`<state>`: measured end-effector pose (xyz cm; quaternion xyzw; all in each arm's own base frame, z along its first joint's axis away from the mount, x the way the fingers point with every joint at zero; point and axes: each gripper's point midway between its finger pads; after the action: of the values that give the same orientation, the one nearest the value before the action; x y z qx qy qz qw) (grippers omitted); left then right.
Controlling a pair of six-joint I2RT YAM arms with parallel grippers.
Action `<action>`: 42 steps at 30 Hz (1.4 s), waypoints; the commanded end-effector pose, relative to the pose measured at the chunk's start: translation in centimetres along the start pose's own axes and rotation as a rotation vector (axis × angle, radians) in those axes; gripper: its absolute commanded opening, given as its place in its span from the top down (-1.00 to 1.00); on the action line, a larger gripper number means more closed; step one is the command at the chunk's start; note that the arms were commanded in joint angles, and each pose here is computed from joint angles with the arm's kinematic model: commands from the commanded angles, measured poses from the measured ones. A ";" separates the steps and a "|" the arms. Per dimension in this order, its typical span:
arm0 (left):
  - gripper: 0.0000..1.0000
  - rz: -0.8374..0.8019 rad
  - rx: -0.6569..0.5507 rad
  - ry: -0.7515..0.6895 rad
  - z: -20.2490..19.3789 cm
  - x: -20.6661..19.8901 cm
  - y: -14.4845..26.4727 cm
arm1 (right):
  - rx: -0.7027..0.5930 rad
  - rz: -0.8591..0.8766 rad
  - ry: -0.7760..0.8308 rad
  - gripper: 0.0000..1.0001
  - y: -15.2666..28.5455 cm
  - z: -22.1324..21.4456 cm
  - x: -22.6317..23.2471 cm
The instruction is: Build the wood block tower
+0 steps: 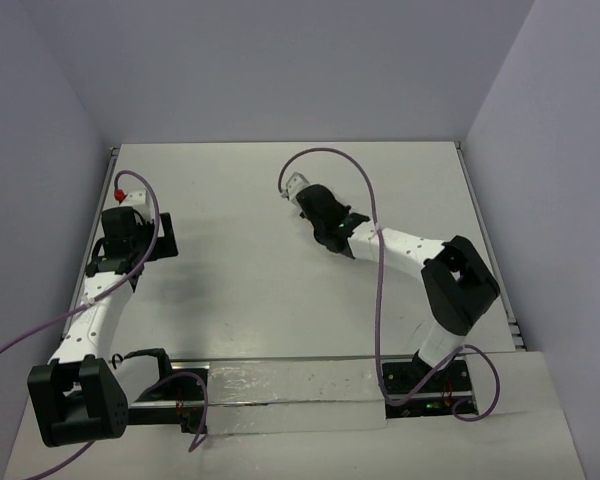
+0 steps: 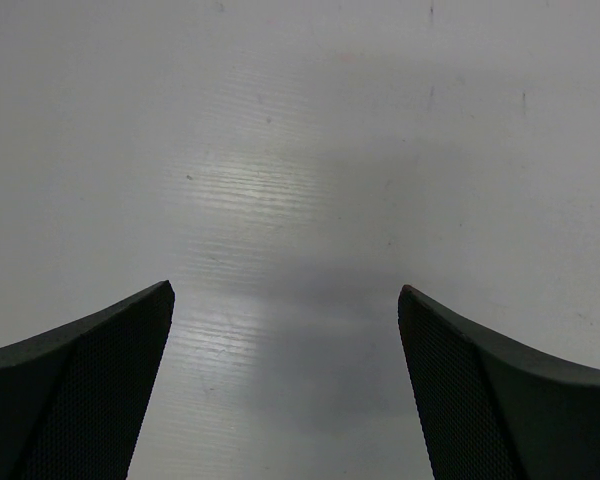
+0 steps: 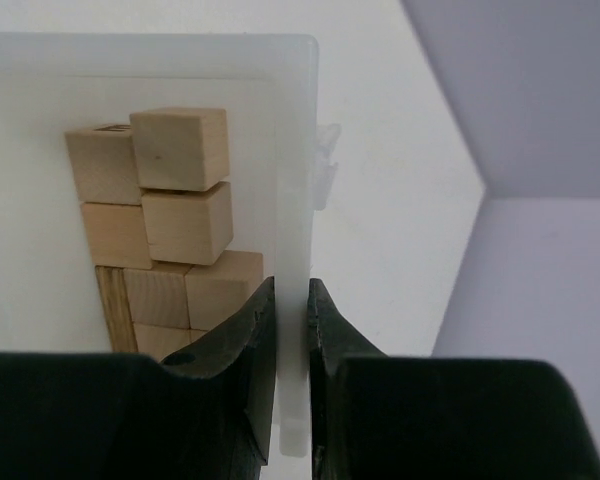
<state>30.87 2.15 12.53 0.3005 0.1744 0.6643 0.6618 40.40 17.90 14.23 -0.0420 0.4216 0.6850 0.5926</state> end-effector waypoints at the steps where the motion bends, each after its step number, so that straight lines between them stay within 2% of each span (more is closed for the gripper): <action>1: -0.99 0.070 -0.095 0.038 3.3 2.0 0.7 | -0.248 -0.239 -0.004 1.00 3.6 5.6 -2.6; 3: -0.99 0.099 -0.089 0.043 3.2 2.5 0.6 | -0.259 -0.280 0.093 1.00 4.2 4.5 -0.9; 5: -0.99 0.123 -0.087 0.052 3.2 3.1 0.6 | -0.326 -0.308 0.132 1.00 5.4 5.7 0.2; 8: -0.99 0.139 -0.091 0.062 3.2 3.6 0.8 | -0.366 -0.374 0.232 1.00 6.1 5.0 2.0; 16: -0.99 0.162 -0.078 0.071 2.7 4.5 0.8 | -0.558 -0.583 0.322 1.00 10.0 6.9 3.4; 20: -0.99 0.161 -0.083 0.073 2.8 4.6 0.9 | -0.601 -0.593 0.372 1.00 10.9 7.2 4.9; 25: -0.99 0.157 -0.082 0.072 2.7 4.5 0.9 | -0.628 -0.576 0.387 1.00 11.5 7.6 6.2; 30: -0.98 0.160 -0.081 0.070 2.6 4.6 1.0 | -0.607 -0.626 0.390 1.00 10.3 8.7 4.8; 35: -0.99 0.157 -0.085 0.073 2.8 4.6 1.0 | -0.661 -0.592 0.428 1.00 11.6 9.4 7.3; 39: -0.99 0.163 -0.083 0.069 2.6 4.8 1.1 | -0.615 -0.664 0.365 1.00 10.1 10.1 3.5; 42: -0.98 0.151 -0.091 0.070 2.7 4.6 1.1 | -0.627 -0.649 0.377 1.00 10.7 10.3 4.8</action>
<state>30.63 5.91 12.94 0.2942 0.1784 0.7161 0.6073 35.18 30.67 14.63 -0.5348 0.4678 0.5289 0.4641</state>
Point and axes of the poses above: each gripper's point midway between its finger pads, its own y axis back along the fingers, its own x axis along the line the jaws close on, z = x × y, and after that the axes turned 14 degrees about -y, right-handed
